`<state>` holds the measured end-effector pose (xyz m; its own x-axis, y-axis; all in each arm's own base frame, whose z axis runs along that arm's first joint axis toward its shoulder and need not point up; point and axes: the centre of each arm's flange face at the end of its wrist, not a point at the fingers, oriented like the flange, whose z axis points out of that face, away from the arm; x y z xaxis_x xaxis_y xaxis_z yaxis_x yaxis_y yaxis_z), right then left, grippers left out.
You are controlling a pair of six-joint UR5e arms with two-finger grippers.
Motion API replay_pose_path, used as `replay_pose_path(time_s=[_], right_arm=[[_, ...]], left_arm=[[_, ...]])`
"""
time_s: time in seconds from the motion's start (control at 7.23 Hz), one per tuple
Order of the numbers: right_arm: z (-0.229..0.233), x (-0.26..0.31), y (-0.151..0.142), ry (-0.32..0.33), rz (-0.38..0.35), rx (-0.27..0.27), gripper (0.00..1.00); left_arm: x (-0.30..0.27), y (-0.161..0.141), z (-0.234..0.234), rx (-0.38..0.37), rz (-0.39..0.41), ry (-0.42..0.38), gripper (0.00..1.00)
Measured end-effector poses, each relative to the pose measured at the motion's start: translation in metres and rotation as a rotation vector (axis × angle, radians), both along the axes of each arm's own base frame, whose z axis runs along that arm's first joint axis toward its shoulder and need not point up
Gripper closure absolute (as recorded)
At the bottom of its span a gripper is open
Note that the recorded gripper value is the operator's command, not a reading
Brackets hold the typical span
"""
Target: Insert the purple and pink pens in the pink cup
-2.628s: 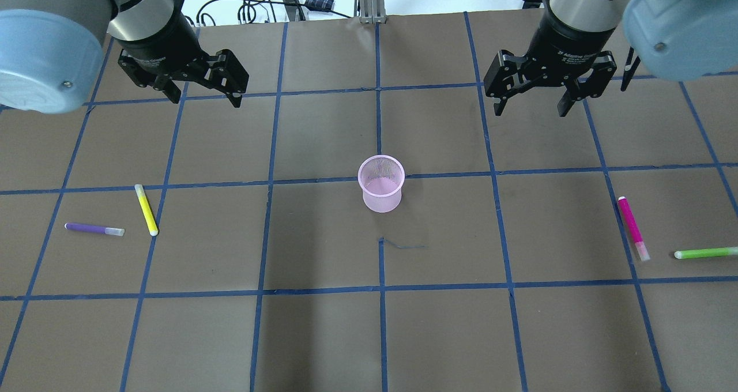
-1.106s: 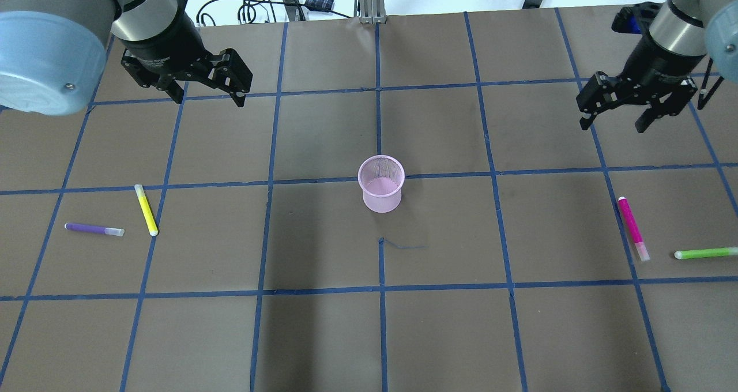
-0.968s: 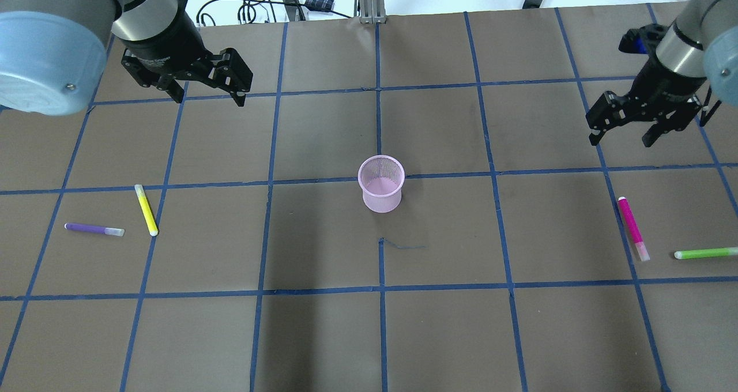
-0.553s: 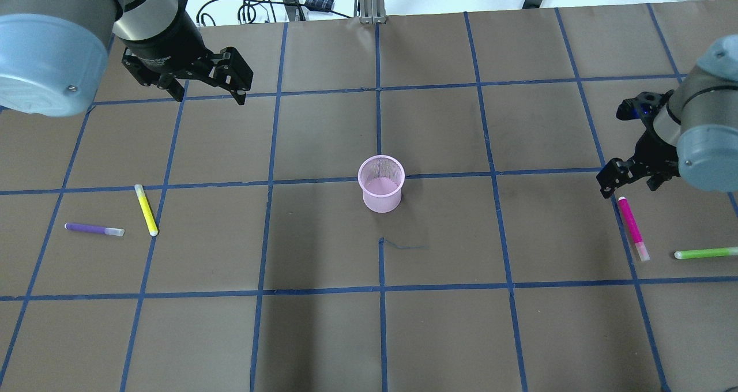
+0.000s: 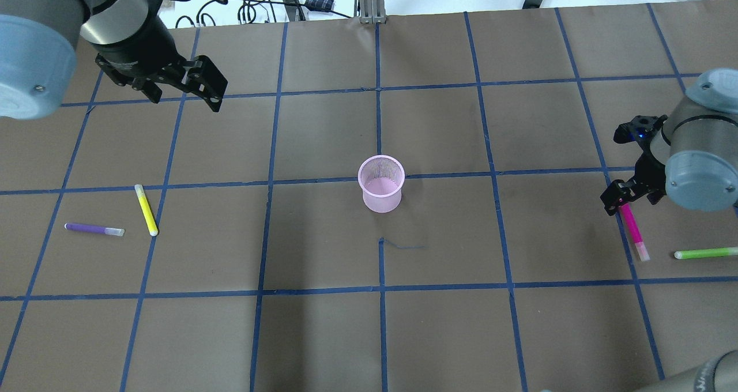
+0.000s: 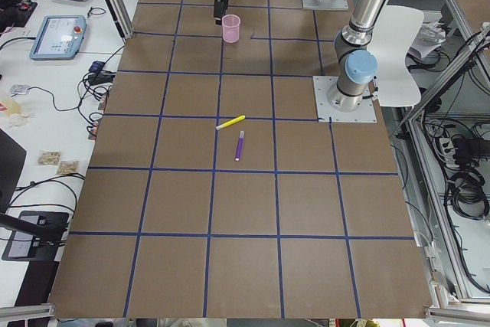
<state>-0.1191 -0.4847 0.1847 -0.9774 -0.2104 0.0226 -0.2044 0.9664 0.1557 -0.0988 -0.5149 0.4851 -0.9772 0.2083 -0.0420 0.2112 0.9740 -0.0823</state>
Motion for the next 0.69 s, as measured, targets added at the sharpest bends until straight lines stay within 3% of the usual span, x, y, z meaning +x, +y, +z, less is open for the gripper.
replay_pose_path(time_s=[0.28,0.41,0.69], right_arm=[[-0.004,-0.006,0.0,0.003,-0.003,0.006,0.48],[-0.007,-0.006,0.0,0.003,-0.003,0.012,0.48],[-0.012,-0.008,-0.002,0.0,0.009,0.021,1.0]], left_arm=[[0.053,-0.002,-0.002,0.04,-0.053,-0.006,0.0],[0.089,-0.003,-0.005,0.067,-0.101,-0.005,0.0],[0.168,-0.002,-0.018,0.106,-0.244,0.0,0.0]])
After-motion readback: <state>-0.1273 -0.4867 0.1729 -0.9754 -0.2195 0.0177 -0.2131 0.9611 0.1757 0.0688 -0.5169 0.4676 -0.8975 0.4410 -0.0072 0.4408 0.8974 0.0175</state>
